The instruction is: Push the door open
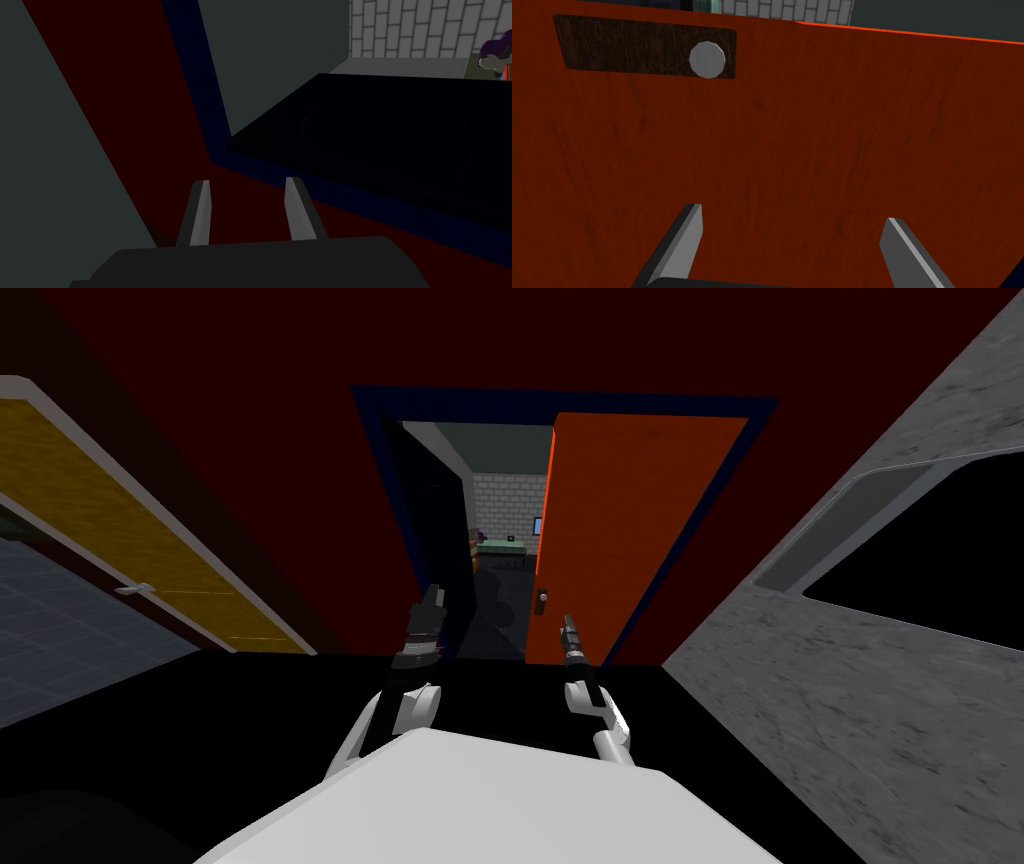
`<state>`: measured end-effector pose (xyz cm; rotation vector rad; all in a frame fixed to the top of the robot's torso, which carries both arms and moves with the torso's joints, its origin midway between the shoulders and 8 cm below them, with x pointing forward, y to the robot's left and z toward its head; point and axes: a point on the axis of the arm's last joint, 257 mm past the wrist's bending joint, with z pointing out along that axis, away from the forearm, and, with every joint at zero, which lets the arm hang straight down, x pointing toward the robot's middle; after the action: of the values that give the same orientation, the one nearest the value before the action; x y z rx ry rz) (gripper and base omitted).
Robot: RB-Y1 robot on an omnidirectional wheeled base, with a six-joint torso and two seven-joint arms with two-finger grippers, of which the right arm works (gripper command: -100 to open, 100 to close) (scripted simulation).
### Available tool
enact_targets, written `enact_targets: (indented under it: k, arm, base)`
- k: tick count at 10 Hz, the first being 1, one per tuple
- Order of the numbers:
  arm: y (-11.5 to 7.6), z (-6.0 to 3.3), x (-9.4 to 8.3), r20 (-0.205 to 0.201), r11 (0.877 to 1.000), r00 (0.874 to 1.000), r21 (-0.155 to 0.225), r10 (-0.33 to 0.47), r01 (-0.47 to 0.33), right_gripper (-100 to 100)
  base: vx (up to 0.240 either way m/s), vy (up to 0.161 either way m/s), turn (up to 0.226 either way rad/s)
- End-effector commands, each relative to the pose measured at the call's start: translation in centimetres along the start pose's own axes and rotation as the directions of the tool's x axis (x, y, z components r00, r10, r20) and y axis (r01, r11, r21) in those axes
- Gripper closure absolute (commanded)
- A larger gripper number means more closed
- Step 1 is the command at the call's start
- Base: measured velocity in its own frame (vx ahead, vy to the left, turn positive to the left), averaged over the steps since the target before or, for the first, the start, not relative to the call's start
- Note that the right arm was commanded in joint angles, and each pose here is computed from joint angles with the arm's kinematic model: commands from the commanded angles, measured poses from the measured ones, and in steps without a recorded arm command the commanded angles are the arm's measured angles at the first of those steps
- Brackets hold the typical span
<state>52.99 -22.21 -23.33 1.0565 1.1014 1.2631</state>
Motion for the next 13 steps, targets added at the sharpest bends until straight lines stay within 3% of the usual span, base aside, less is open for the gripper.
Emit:
enact_targets:
  k: [1, 11, 12, 13]
  arm:
    - [-1.0, 0.38, 0.7, -0.006, 1.000, 1.000, 0.026, 0.004, -0.004, -100]
    - [-6.4, 1.97, 4.7, -0.045, 0.986, 0.998, 0.166, 0.041, -0.033, -100]
    - [-6.1, 1.99, 4.3, -0.042, 0.987, 0.998, 0.156, 0.038, -0.031, -100]
    - [-6.3, 2.10, 2.8, -0.040, 0.988, 0.999, 0.157, 0.006, 0.000, -100]
  base:
    - [0.106, -0.035, 0.032]
    - [0.110, -0.026, 0.025]
    - [0.079, -0.023, 0.011]
    - [0.116, 0.007, 0.023]
